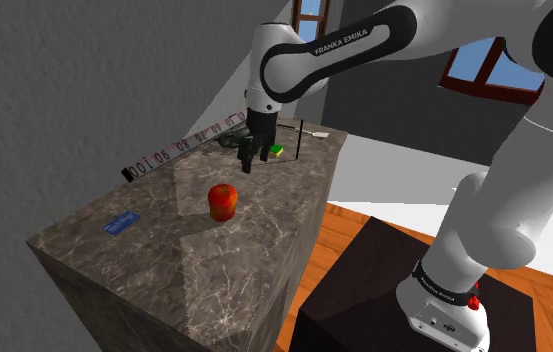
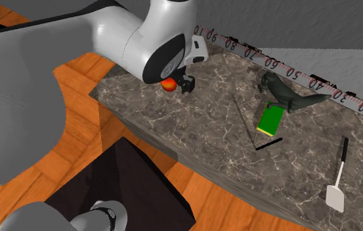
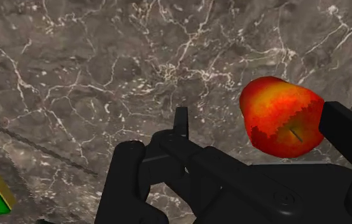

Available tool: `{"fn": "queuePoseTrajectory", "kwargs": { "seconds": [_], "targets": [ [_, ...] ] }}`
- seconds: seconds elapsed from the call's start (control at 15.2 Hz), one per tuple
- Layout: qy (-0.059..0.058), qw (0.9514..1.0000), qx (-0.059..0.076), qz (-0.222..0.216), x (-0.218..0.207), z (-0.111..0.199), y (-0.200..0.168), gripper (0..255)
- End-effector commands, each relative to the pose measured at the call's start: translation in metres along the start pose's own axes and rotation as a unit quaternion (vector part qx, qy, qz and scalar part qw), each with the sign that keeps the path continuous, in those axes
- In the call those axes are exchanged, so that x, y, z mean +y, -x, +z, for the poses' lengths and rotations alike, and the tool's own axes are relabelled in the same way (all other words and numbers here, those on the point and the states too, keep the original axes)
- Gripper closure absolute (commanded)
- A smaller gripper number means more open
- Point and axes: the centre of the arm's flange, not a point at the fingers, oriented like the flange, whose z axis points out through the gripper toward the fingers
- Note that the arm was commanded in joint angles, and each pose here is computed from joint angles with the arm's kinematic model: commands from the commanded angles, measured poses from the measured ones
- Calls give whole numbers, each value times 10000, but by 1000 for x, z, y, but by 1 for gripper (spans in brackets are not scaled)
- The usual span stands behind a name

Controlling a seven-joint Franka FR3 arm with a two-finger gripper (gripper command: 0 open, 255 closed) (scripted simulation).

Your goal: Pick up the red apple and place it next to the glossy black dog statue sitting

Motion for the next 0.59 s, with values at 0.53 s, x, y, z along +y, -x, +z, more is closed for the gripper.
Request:
{"fn": "queuePoseTrajectory", "kwargs": {
  "seconds": [0.53],
  "targets": [
    [-349,9991,115,-216,-49,57,-83,0]
  ]
}}
